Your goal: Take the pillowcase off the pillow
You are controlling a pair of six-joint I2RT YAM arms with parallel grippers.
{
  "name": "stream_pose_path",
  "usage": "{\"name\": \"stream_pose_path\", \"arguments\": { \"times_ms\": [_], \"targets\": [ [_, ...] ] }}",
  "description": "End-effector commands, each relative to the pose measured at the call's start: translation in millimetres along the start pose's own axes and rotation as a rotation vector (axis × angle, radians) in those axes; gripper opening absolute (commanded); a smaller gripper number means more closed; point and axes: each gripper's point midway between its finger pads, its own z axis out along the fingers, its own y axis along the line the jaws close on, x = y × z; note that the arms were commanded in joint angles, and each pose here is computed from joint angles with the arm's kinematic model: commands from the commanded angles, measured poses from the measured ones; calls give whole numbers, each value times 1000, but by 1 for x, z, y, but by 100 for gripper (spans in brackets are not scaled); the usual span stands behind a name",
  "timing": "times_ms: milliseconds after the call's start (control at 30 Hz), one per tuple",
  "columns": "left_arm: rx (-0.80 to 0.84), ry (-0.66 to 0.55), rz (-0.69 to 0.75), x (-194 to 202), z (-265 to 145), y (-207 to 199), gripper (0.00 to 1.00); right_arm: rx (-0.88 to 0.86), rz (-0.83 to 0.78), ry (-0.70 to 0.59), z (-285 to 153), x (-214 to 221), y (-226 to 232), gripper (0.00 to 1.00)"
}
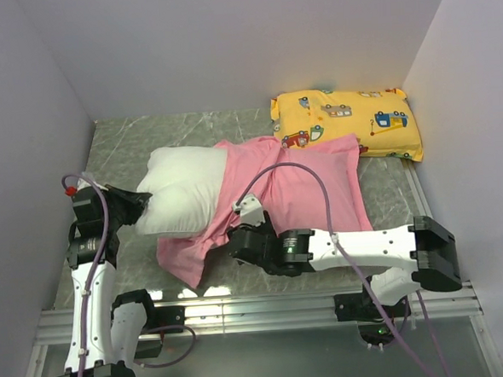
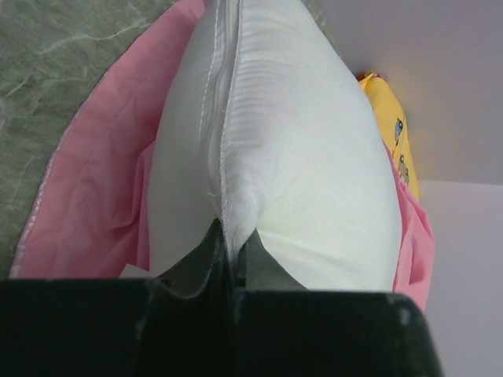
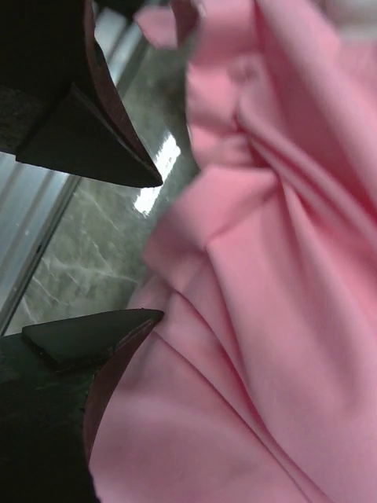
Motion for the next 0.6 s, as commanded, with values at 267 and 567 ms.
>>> {"name": "stream_pose_path", "arguments": {
  "times_ms": [267, 567],
  "targets": [
    [128, -159, 95, -43, -26, -52, 0, 197, 25, -183, 11, -56, -13, 5],
    [117, -285, 168, -82, -50, -83, 0, 167, 160, -453, -161, -203, -92, 0]
  ]
}}
